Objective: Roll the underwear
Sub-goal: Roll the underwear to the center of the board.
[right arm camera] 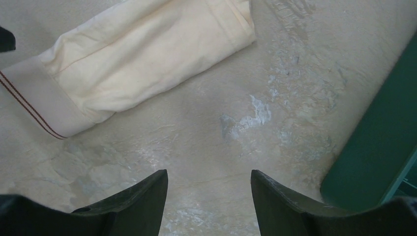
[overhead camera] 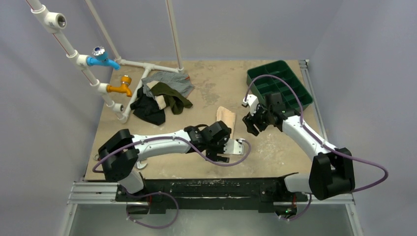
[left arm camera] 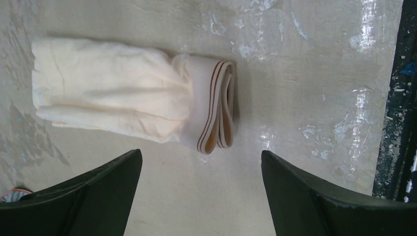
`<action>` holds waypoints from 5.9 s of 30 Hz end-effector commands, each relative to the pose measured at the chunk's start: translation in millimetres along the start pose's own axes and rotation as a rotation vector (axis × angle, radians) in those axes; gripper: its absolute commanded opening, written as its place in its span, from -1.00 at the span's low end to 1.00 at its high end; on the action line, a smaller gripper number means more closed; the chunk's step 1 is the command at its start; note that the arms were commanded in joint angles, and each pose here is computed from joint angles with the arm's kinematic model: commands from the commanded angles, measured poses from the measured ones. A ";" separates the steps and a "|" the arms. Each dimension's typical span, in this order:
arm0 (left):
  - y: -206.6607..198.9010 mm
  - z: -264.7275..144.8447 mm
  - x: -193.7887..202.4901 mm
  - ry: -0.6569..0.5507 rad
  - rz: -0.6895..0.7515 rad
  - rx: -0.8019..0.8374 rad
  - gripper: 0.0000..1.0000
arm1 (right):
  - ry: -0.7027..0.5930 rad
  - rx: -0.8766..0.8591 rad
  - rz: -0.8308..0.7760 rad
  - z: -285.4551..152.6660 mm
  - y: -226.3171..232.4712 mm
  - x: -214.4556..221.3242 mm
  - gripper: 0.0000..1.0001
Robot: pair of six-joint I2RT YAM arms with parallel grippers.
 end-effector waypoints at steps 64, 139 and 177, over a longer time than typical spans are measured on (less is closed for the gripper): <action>23.9 23.9 11.6 -0.141 -0.436 0.465 -1.00 | -0.009 -0.214 0.068 -6.3 -2.1 -5.9 0.20; 54.9 108.9 67.7 -0.145 -1.222 1.166 -1.00 | 0.146 -0.307 -0.549 76.9 109.2 -18.5 -0.09; 73.4 35.2 94.9 -0.139 -1.116 0.939 0.00 | 0.341 -0.587 -0.316 83.4 94.4 4.0 -1.00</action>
Point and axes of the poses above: each gripper's point midway between its finger pads, its own z axis out along the fingers, its own y axis along the line the jaws close on, x = y × z, the point moved 10 cm from there along -z, back along the fingers, and after that the axes turned 9 degrees about z, right-handed, at the moved point
